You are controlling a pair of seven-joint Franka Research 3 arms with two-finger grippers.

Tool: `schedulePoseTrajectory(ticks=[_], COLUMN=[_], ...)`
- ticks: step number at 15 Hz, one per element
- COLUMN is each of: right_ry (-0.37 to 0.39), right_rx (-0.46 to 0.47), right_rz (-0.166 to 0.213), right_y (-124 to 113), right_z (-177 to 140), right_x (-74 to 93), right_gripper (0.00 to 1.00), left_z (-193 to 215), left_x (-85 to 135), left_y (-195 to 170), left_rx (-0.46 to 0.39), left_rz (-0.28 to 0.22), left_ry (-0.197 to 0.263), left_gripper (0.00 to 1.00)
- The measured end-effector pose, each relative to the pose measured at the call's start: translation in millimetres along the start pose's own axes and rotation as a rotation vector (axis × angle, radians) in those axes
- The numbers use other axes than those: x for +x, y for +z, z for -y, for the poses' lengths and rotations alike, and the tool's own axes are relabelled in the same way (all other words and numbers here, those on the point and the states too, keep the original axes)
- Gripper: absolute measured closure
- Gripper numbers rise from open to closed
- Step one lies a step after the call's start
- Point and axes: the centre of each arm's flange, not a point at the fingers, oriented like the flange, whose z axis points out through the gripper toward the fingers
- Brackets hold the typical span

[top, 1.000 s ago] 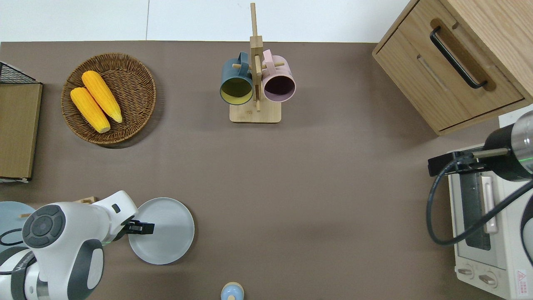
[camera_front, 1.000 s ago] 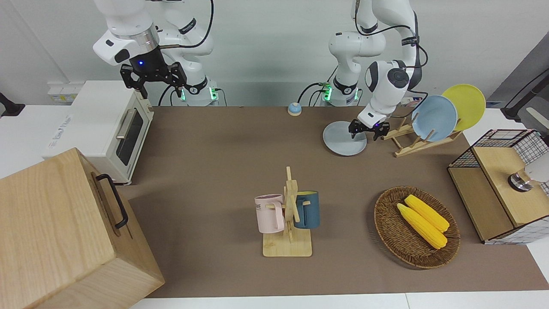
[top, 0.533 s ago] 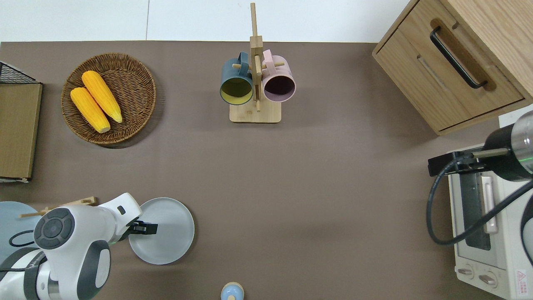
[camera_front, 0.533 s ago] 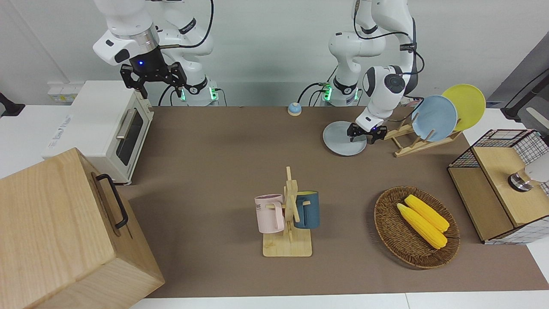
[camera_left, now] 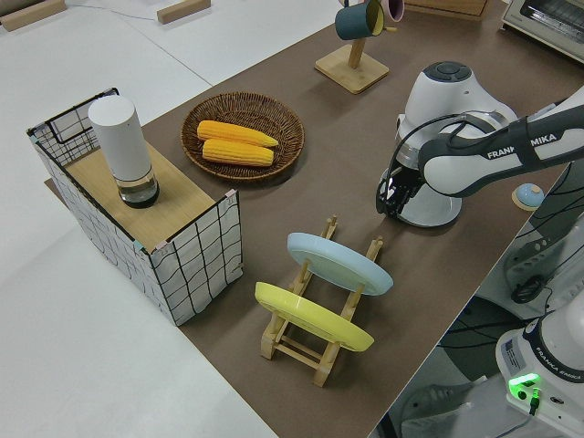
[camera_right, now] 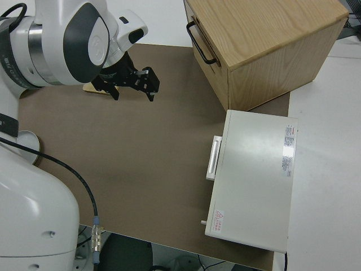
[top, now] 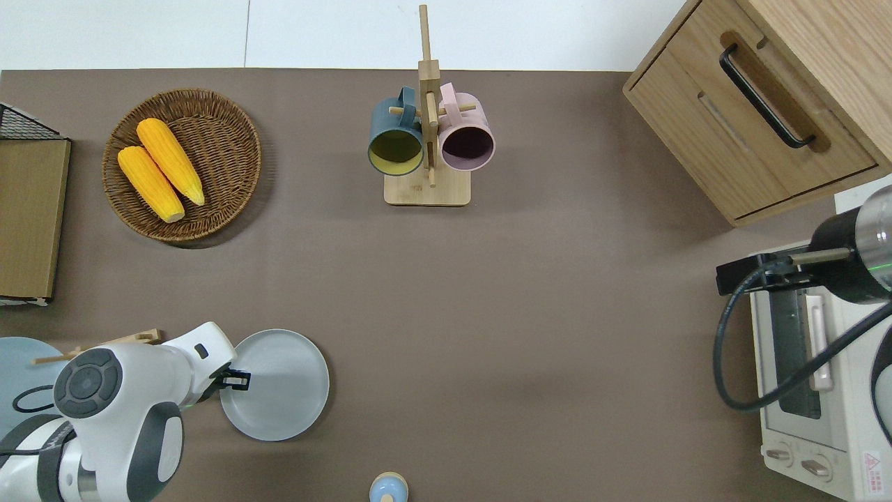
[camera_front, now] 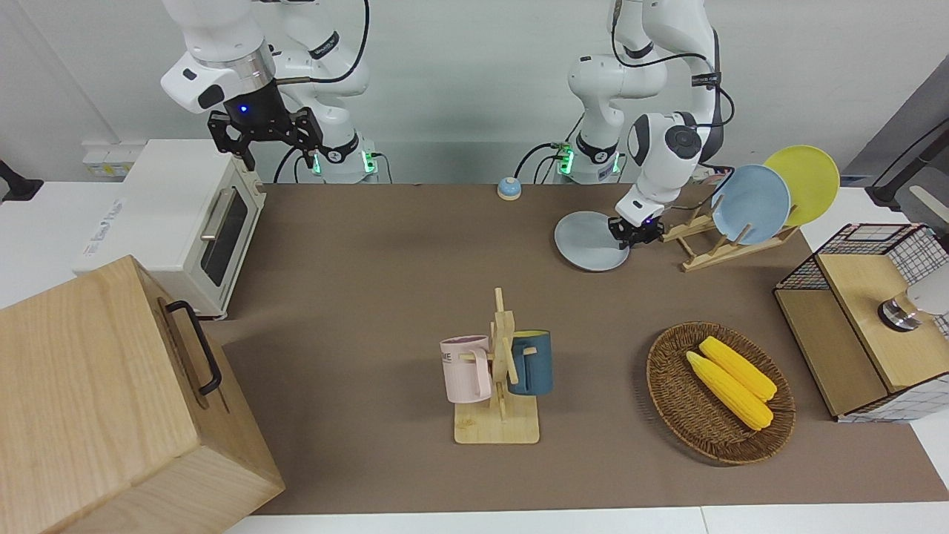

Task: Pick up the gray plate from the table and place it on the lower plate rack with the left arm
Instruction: 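Lift the gray plate with the left gripper and tilt it upright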

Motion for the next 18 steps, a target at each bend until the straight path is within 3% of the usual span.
schedulePoseTrajectory(ticks=[4,7,9,14,18], right_ry=[0.0,0.0,0.0,0.0,0.0], right_rx=[0.0,0.0,0.0,0.0,0.0], right_rz=[0.0,0.0,0.0,0.0,0.0], right_y=[0,0,0,0,0], right_z=[0,0,0,0,0], right_x=[0.0,0.0,0.0,0.0,0.0], right_gripper=[0.01,0.01,0.01,0.01,0.01], left_z=[-4,-4,-2,1,3], left_x=[0,0,3,20,35], left_y=[0,-7,-15,-68,-132], left_rx=[0.001,-0.003,-0.01,-0.037,-0.046], left_rz=[-0.001,-0.009,-0.001,0.018,0.027], left_ry=[0.011,0.005,-0.002,-0.027,-0.042], left_gripper=[0.89,0.97,0.97,0.97,0.97])
